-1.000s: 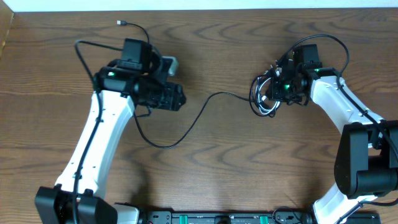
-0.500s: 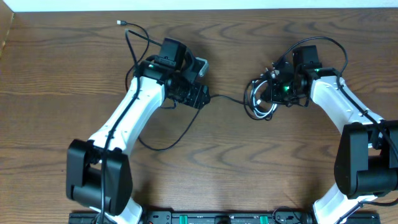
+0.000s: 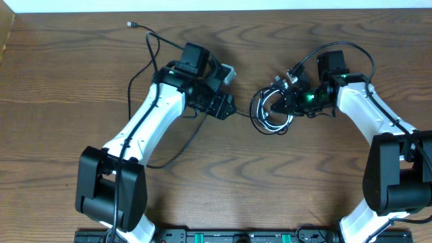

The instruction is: Untangle cables

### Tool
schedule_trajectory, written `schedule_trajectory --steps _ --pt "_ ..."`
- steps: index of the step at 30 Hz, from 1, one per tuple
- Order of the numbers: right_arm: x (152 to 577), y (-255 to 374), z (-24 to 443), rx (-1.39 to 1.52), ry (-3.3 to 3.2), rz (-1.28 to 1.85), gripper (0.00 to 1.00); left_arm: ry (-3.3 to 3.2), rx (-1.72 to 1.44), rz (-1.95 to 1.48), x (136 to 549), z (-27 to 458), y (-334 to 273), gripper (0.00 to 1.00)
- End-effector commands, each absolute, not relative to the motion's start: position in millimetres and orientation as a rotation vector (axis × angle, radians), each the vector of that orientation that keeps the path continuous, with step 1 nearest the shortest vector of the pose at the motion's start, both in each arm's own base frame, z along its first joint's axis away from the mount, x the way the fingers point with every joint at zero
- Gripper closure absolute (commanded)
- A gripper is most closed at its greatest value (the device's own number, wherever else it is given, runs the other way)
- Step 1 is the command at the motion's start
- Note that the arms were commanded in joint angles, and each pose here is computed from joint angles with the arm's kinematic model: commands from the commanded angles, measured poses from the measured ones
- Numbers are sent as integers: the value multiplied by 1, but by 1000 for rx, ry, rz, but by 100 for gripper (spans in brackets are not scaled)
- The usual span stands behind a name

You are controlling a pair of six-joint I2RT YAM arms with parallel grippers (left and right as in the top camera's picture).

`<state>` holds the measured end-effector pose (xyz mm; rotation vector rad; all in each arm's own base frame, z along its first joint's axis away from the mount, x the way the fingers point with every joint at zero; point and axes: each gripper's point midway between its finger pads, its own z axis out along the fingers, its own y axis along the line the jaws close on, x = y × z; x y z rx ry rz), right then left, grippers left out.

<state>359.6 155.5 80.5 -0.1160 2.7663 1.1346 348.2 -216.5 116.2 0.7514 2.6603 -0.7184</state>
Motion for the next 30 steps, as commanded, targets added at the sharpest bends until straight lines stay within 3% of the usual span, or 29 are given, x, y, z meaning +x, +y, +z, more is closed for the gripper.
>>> schedule_trajectory --steps 1,30 --pt "358 156 79 -131 2767 1146 99 2627 886 -731 341 108 -228 37" --pt "358 153 77 -129 2775 1119 98 2397 1441 -669 336 36 -254 33"
